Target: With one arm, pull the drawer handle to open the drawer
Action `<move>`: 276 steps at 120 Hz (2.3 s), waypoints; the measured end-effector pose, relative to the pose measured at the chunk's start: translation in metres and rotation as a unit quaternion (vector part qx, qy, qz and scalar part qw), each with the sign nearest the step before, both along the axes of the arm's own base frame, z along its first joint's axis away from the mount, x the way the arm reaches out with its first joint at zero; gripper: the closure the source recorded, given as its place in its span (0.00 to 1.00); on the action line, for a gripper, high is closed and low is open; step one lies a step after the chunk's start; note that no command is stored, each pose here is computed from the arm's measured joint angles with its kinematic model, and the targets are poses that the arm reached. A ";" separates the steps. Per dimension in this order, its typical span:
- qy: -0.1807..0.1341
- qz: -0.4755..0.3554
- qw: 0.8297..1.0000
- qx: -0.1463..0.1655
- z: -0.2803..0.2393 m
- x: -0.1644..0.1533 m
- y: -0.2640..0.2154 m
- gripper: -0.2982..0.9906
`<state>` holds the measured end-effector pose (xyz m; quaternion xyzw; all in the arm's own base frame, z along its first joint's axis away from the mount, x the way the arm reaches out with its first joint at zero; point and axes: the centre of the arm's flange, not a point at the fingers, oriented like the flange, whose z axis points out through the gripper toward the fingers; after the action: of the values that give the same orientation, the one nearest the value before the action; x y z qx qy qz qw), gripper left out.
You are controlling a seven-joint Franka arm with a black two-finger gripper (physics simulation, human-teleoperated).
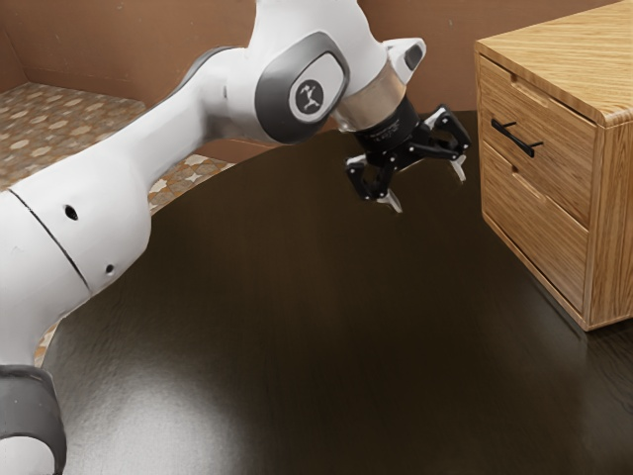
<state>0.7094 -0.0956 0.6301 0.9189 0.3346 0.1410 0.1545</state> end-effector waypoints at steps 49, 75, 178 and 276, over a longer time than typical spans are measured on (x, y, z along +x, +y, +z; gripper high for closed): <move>-0.164 0.085 0.978 -0.093 -0.001 0.047 0.007 0.23; -0.189 0.108 0.967 -0.132 -0.014 0.058 0.001 0.23; -0.192 0.142 0.957 -0.166 -0.045 0.080 0.001 0.23; -0.172 0.161 0.959 -0.157 -0.067 0.084 0.022 0.23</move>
<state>0.7931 -0.0740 0.5627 0.7789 0.4649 0.2653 0.3269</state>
